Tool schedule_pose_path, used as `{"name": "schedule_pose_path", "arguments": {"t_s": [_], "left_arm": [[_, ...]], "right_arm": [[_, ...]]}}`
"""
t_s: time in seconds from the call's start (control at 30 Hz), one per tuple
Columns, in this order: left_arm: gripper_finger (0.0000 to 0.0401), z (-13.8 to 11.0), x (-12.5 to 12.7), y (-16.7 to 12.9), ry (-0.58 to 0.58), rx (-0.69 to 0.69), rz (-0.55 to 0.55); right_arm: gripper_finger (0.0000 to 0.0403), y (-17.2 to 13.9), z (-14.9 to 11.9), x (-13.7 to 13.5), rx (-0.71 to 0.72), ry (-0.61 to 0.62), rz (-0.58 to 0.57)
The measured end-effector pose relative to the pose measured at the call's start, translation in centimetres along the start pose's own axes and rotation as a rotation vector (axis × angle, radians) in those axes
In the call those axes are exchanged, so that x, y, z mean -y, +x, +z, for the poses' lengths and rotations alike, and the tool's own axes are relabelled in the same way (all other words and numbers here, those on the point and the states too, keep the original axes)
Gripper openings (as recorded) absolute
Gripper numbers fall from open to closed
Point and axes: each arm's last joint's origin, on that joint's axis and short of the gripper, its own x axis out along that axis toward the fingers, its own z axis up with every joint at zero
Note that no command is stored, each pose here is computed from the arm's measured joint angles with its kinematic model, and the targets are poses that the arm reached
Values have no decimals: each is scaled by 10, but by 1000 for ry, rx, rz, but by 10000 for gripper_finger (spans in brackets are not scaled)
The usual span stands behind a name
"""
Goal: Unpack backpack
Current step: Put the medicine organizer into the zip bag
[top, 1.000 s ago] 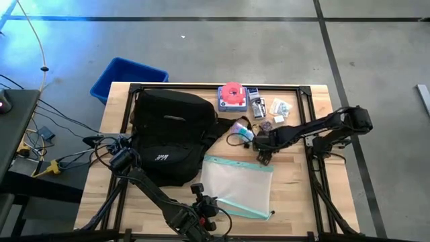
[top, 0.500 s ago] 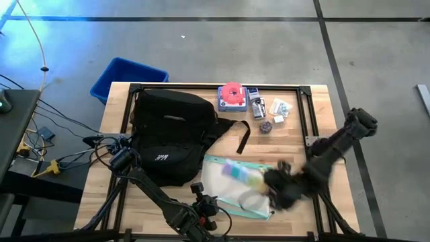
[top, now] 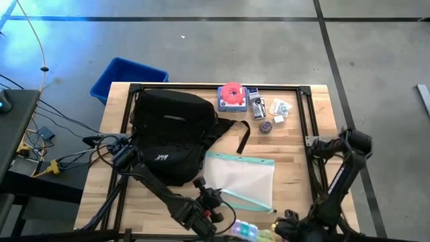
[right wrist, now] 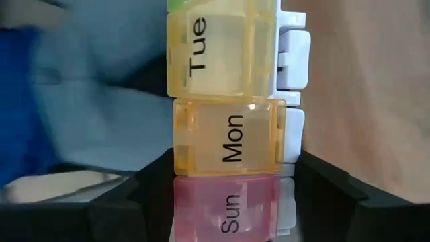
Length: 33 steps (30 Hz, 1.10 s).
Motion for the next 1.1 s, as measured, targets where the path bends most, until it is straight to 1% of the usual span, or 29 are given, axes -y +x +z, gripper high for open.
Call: {"name": "schedule_pose_path", "arguments": {"t_s": [0.07,0.2,0.27,0.4,0.57,0.73,0.87,0.9,0.93,1.03,1.1], "left_arm": [[0,2,1,1,-17,7,-8],[0,4,5,0,-22,27,-34],[0,7,8,-1,-33,45,-57],[0,11,14,-2,-27,58,-116],[0,13,15,-2,-19,68,-124],[0,13,15,-1,-24,66,-125],[0,13,15,-1,-23,64,-125],[0,12,14,-1,-20,63,-123],[0,12,14,-1,-18,62,-120],[0,13,15,-1,-28,65,-127],[0,13,15,-1,-27,64,-126]], "right_arm": [[219,2,9,5,-8,78,-35],[219,5,32,18,-10,163,-117],[219,5,47,25,-39,194,-138],[219,9,78,40,-41,141,-172],[219,9,110,54,-23,57,-166],[219,16,127,62,-13,-3,-159],[219,26,133,68,-2,-14,-190],[223,29,134,70,9,-19,-210],[236,31,135,71,22,-22,-229],[287,36,139,75,76,-28,-271],[314,36,142,76,118,-19,-295]]}}
